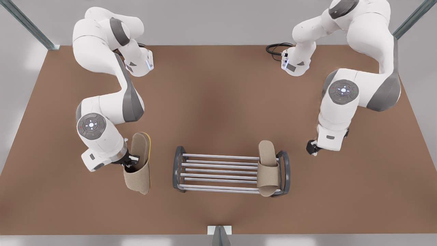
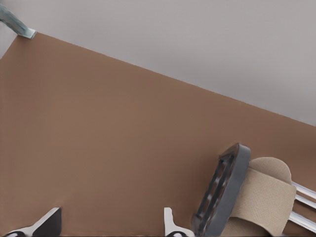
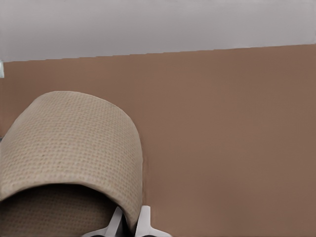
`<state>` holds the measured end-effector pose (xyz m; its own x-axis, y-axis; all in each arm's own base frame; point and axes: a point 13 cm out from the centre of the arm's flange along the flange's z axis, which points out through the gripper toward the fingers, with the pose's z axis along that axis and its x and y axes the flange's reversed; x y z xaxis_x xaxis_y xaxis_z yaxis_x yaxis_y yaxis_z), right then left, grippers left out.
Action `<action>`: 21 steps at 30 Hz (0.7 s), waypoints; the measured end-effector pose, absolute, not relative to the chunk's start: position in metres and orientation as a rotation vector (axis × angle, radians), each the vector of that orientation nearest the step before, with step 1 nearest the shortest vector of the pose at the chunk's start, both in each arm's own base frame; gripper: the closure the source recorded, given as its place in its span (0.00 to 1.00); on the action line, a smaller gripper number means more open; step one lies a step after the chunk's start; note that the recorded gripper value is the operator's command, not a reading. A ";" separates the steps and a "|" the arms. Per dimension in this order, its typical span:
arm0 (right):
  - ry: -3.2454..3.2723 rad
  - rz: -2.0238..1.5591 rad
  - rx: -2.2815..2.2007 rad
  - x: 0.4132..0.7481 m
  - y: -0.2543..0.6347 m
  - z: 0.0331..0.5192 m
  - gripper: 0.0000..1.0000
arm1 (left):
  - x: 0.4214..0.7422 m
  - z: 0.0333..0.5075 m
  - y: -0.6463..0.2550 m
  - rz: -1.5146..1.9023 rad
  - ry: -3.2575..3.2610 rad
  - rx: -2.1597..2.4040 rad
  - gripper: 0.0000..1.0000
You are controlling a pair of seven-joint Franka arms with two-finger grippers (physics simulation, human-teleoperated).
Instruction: Place the right shoe on the shoe rack with the right arm, and place the left shoe on the shoe rack with the left arm
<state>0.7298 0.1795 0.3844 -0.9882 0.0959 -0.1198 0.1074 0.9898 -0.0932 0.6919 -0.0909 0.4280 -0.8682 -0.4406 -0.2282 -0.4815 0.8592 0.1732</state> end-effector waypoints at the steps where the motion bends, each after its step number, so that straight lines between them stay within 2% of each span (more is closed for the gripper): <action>1: 2.994 -0.146 0.161 0.732 0.194 0.389 0.79 | 0.689 0.424 -0.033 0.368 2.873 -0.917 0.00; 4: 2.933 -0.102 0.184 0.736 0.233 0.397 0.79 | 0.601 0.441 -0.031 0.231 2.995 -0.927 0.00; 5: 2.915 -0.084 0.189 0.736 0.245 0.400 0.79 | 0.590 0.440 -0.028 0.159 3.018 -0.915 0.00; 12: 2.778 0.081 0.194 0.735 0.345 0.413 0.79 | 0.587 0.433 -0.022 -0.066 3.089 -0.712 0.00; 21: 2.676 0.257 0.233 0.735 0.431 0.394 0.79 | 0.598 0.422 0.001 0.054 3.133 -0.444 0.00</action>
<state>0.7353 0.4308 0.3942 -0.8894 0.2039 -0.4092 0.1221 0.9685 0.2171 0.5977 0.0008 0.4224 -0.9604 -0.2779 0.0176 -0.2771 0.9601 0.0373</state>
